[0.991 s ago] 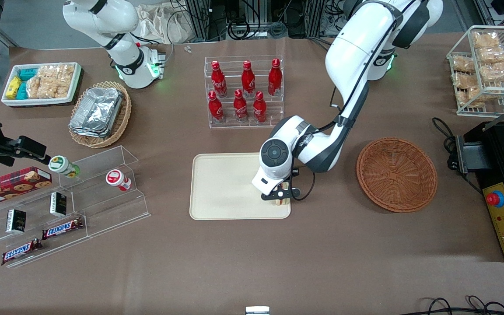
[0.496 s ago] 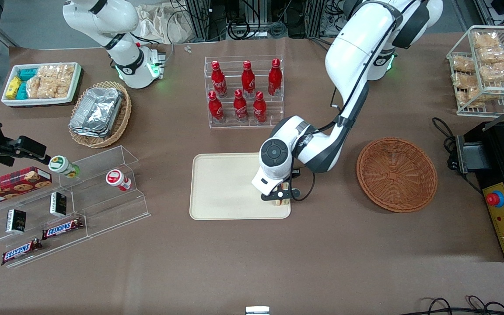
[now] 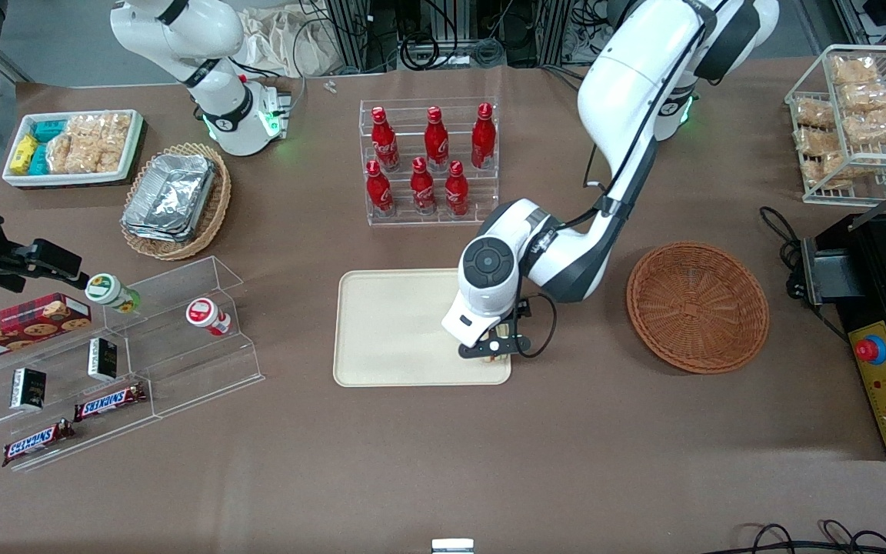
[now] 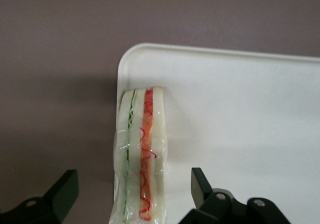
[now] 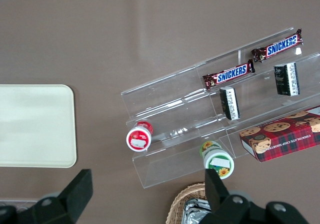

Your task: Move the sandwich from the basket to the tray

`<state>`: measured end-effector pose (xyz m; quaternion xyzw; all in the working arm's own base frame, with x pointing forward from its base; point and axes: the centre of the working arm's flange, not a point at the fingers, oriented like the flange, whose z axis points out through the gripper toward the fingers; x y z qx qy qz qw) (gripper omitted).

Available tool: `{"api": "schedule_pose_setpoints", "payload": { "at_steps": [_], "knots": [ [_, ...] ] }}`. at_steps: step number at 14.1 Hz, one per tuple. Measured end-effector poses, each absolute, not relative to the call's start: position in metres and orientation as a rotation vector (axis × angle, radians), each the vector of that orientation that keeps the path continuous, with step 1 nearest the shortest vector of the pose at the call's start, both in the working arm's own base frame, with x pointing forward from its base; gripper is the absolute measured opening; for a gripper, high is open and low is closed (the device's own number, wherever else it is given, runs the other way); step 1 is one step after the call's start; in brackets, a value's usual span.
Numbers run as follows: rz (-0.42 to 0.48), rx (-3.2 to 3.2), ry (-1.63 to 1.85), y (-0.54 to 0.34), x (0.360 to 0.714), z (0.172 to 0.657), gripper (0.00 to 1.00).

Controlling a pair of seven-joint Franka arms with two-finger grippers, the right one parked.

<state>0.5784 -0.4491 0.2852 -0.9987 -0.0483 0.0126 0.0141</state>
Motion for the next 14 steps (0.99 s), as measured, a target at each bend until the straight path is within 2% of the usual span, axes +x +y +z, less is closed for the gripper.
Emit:
{"api": "schedule_pose_setpoints", "payload": {
  "at_steps": [5,9,11,14],
  "knots": [
    [-0.028,-3.115,-0.312,-0.384,0.611,0.388,1.0],
    [0.026,-3.053,-0.469,-0.305,0.621,0.458,1.0],
    [0.019,-3.041,-0.542,-0.271,0.625,0.485,1.0],
    [0.04,-3.043,-0.471,-0.219,0.627,0.512,1.0]
  ]
}}
